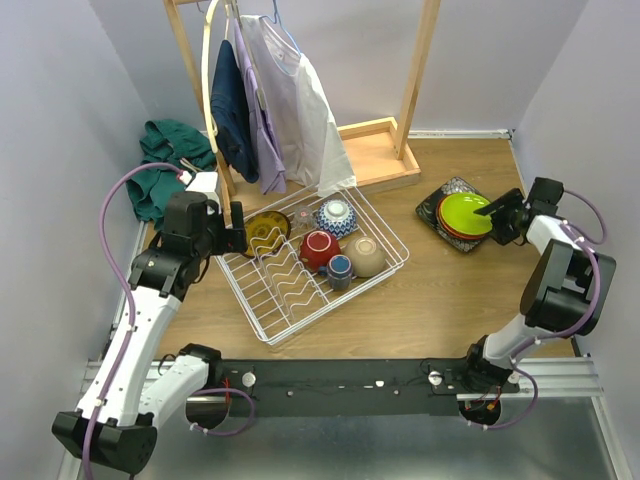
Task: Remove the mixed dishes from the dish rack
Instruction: Place the plate at the center of the board, then pick up the plate from the dish rack.
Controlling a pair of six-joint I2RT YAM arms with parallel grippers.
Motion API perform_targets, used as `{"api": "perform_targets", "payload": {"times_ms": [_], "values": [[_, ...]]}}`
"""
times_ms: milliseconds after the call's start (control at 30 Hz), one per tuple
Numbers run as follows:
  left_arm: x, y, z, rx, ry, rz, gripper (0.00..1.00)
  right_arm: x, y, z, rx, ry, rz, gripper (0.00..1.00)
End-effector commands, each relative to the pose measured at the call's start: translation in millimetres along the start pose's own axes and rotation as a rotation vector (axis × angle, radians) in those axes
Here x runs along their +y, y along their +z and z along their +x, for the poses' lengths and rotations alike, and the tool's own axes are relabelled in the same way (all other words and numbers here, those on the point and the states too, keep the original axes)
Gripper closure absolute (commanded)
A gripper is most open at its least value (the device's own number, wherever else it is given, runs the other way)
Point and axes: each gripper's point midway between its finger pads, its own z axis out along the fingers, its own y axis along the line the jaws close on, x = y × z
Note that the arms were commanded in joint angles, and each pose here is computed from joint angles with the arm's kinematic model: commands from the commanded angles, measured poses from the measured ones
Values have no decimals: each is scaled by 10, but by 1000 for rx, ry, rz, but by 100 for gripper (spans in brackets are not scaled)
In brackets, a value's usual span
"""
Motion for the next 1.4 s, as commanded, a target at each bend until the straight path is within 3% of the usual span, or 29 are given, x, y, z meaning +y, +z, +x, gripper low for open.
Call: {"api": "perform_targets", "payload": {"times_ms": [0, 300, 733, 1000, 1200, 1367], "values": [[6, 57, 45, 24, 14, 0, 1, -90, -210, -65, -31, -47, 70, 21], [-20, 138, 37, 65, 23, 3, 1, -2, -510, 59, -67, -110, 42, 10], [-14, 268, 20, 123, 93, -8, 2, 339, -858, 643, -33, -286, -130, 8], [-178, 503, -102, 132, 296, 1, 5, 341, -1078, 974, 1, -332, -245, 8], [-237, 681, -100, 181, 592, -73, 4, 408, -1130, 1052, 9, -369, -274, 9], [-245, 870, -93, 233, 701, -75, 8, 417, -1122, 1165, 34, -403, -279, 9]]}}
